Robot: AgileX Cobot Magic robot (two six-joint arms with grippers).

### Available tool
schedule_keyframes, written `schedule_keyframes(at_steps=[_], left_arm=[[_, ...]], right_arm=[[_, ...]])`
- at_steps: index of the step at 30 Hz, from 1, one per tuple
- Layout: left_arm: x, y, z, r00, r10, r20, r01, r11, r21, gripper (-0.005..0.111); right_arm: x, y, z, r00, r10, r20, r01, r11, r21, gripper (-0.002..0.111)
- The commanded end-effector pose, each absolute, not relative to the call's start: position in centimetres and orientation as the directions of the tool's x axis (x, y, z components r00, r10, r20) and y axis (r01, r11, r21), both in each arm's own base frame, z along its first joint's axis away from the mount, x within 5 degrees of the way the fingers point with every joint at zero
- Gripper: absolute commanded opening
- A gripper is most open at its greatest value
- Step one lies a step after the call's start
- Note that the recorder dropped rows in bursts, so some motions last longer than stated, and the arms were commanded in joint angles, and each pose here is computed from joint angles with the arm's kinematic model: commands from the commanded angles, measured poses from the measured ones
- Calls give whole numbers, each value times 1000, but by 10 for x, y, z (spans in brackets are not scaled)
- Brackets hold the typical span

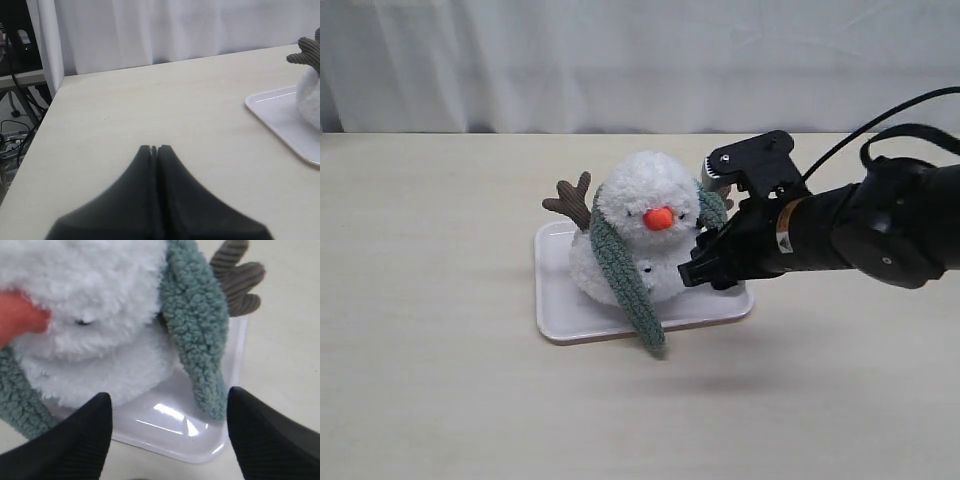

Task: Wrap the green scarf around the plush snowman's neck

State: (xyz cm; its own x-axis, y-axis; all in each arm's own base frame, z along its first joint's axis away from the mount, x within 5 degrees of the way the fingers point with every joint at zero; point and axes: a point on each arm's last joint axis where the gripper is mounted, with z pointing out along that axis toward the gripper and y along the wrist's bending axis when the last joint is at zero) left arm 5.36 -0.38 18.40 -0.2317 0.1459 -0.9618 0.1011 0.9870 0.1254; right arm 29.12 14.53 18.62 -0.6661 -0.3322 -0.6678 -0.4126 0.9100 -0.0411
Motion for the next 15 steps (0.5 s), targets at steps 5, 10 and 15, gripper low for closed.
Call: schedule_keyframes(at_steps=[5,10,15], left_arm=[[54,-4,184,-223,140,-965,97,988,121,0],[54,-4,184,-223,140,-965,97,988,121,0],[54,-4,184,-223,140,-965,97,988,121,0]], right_arm=[[311,151,143,-667,-441,-601,-485,869,-100,62],[314,147,144,-668,-502,-550,-497,850,-173,62],[313,136,162,-654,-523,-546,-484,844,-229,62]])
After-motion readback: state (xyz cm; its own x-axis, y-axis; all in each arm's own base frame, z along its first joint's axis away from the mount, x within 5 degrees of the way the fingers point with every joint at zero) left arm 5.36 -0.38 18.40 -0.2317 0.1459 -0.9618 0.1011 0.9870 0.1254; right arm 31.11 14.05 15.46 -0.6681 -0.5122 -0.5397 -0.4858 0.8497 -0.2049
